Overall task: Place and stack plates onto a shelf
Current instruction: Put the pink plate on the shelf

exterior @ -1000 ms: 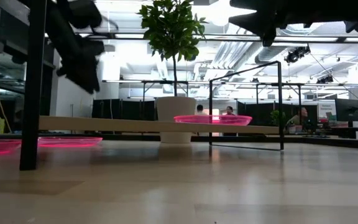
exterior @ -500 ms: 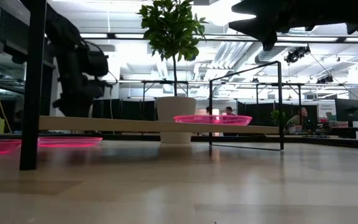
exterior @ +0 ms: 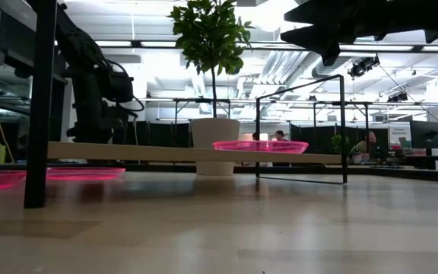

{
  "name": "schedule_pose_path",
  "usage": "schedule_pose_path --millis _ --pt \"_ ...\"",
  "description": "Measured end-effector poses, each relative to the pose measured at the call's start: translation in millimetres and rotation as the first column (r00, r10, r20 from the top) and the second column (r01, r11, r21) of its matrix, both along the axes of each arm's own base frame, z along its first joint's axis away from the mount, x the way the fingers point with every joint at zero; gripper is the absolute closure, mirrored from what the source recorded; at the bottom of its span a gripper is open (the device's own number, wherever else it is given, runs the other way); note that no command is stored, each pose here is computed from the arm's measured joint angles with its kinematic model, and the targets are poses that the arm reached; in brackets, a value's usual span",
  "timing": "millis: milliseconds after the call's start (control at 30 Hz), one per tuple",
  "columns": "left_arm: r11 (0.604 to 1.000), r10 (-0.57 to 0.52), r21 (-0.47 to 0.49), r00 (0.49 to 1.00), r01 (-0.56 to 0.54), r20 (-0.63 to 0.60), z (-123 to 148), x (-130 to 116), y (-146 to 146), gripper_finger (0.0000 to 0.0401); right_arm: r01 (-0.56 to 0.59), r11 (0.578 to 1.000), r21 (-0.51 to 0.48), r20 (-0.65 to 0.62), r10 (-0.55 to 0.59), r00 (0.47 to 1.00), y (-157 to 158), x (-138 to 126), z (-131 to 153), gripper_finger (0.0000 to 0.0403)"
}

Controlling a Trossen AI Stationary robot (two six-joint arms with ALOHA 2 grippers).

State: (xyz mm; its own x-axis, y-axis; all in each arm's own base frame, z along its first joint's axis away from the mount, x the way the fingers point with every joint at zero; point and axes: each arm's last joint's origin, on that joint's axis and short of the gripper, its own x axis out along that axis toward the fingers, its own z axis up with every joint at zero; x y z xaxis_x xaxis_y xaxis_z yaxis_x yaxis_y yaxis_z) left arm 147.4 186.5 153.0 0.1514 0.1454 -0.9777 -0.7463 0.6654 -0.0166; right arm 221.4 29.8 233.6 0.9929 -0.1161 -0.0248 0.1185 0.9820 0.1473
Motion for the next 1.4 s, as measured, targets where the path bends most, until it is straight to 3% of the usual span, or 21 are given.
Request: schedule_pose_path --millis 233,767,1400 --pt "0.998 0.008 -0.057 0.999 -0.005 0.039 -3.7 -3.4 3.1 0.0235 -0.006 1.0 0.001 -0.009 0.006 1.0 0.2 0.0 -0.9 0.0208" --pt "0.999 0.018 -0.05 0.999 -0.016 0.038 -3.5 -3.4 3.6 0.0235 -0.007 1.0 0.001 -0.018 0.007 1.0 0.2 0.0 -1.9 0.0208" --pt "1.0 0.007 -0.007 0.998 -0.007 -0.066 -14.3 7.7 -0.2 0.0236 -0.007 1.0 -0.001 -0.024 0.007 1.0 0.2 0.0 -2.4 0.0208"
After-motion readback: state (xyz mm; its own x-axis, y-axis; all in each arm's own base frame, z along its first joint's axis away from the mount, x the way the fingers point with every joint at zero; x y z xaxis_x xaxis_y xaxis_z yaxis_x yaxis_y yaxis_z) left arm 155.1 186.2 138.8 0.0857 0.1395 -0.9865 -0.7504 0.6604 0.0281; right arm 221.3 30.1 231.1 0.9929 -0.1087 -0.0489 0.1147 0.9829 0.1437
